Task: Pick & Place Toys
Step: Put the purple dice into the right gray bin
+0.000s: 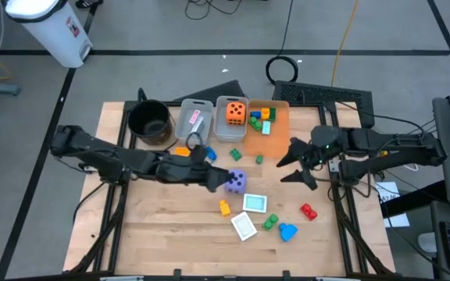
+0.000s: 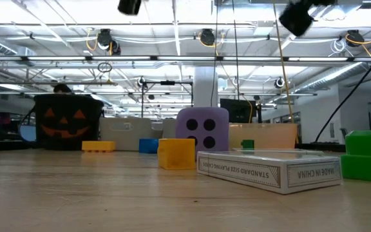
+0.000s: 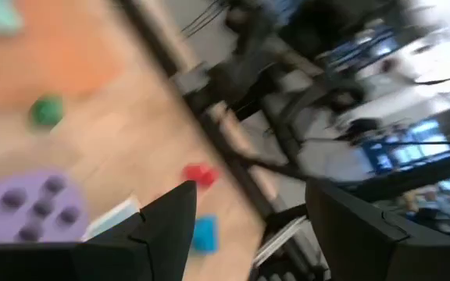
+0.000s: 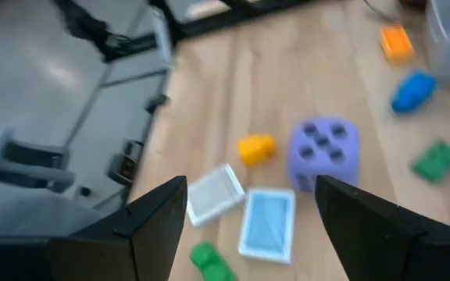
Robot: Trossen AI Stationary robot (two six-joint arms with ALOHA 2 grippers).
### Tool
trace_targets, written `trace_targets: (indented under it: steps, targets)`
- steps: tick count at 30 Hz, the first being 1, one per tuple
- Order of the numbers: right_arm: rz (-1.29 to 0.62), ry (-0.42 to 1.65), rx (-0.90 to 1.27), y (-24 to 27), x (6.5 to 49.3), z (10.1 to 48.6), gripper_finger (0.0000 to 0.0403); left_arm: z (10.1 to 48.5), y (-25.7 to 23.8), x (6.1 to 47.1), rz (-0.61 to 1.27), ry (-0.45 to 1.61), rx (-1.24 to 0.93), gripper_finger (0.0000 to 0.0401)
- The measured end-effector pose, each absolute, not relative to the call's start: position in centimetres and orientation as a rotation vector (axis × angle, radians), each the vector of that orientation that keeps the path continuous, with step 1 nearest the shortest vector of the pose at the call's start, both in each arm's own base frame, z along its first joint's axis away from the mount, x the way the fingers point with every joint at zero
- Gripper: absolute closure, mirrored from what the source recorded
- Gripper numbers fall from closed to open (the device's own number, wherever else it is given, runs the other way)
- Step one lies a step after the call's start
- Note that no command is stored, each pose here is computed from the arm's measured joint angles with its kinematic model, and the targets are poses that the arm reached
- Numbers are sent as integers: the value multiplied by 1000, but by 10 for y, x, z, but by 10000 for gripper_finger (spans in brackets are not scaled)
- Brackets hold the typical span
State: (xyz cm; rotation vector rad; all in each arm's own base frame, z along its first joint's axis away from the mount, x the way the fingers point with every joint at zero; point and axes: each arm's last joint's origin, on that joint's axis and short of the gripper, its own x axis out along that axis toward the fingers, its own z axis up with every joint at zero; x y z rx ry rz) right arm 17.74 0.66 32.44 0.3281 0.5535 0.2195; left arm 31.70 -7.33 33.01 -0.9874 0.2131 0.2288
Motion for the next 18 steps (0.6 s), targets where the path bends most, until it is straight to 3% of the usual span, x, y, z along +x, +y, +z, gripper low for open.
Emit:
trace_targets:
  steps: [8, 18]
  targets:
    - [63, 614, 384, 14, 162, 284, 133, 276, -53, 334, 459, 479, -1112, 155]
    - [32, 572, 389, 14, 156, 284, 137, 245, -28, 353, 455, 628, -1159, 155]
